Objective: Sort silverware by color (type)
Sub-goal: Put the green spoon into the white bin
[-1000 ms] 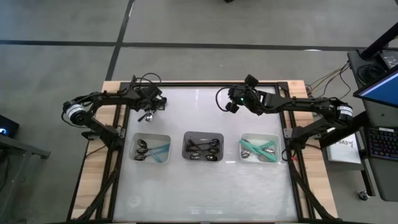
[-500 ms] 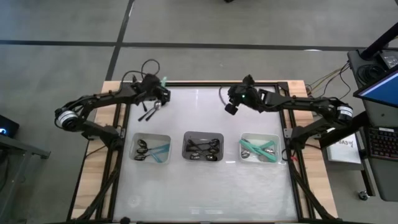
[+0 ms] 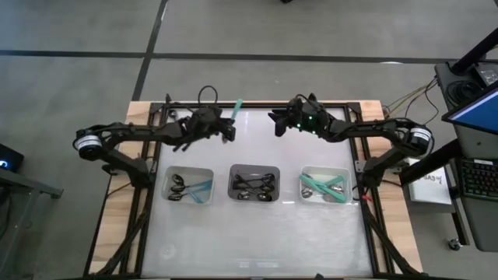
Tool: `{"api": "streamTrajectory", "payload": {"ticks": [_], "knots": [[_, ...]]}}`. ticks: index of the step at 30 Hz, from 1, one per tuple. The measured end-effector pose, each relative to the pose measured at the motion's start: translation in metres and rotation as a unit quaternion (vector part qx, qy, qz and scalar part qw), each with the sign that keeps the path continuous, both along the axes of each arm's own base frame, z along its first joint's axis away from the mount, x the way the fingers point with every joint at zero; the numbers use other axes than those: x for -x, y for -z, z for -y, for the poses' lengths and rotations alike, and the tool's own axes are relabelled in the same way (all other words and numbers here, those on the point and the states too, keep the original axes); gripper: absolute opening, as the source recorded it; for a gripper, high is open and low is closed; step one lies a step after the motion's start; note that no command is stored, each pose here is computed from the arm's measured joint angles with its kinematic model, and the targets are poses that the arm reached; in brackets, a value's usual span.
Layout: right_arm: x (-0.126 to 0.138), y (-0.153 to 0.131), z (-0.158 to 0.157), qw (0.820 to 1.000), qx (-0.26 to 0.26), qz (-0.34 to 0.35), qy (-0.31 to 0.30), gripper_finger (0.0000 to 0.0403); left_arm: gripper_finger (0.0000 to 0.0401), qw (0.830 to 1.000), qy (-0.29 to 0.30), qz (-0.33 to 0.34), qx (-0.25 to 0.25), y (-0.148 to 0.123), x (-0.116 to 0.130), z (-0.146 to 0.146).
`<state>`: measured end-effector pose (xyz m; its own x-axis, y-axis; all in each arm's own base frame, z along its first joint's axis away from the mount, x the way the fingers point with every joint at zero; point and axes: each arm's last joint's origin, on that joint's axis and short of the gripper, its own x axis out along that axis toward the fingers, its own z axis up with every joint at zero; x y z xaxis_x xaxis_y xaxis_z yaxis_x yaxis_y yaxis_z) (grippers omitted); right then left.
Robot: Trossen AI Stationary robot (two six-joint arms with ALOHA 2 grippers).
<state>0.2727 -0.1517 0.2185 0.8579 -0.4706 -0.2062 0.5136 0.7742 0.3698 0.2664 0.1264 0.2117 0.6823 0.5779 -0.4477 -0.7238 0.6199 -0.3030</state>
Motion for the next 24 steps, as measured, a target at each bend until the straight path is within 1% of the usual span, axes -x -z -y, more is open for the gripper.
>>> {"api": "streamTrajectory", "payload": {"ticks": [3,5,8,10,18,24], "knots": [[-0.008,0.0,0.003,0.999,-0.035,0.034,0.0,0.013,0.0021,1.0,-0.019,-0.008,-0.016,0.0,-0.006,0.003],[-0.013,-0.001,0.005,0.997,-0.055,0.055,-0.006,0.013,0.0021,0.999,-0.032,-0.011,-0.017,0.001,-0.008,0.001],[-0.022,0.001,0.006,0.993,-0.086,0.084,-0.015,0.013,0.0021,0.999,-0.033,-0.013,-0.015,0.003,-0.015,0.0],[-0.029,0.002,0.006,0.99,-0.097,0.097,-0.024,0.013,0.0021,0.999,-0.028,-0.012,-0.015,0.002,-0.022,0.0],[-0.055,0.005,0.012,0.989,-0.101,0.098,-0.038,0.013,0.0021,0.999,-0.004,-0.025,-0.026,0.004,-0.048,0.0],[-0.065,0.007,0.016,0.99,-0.101,0.096,-0.038,0.013,0.0021,0.999,0.003,-0.036,-0.023,0.009,-0.056,0.002]]}}
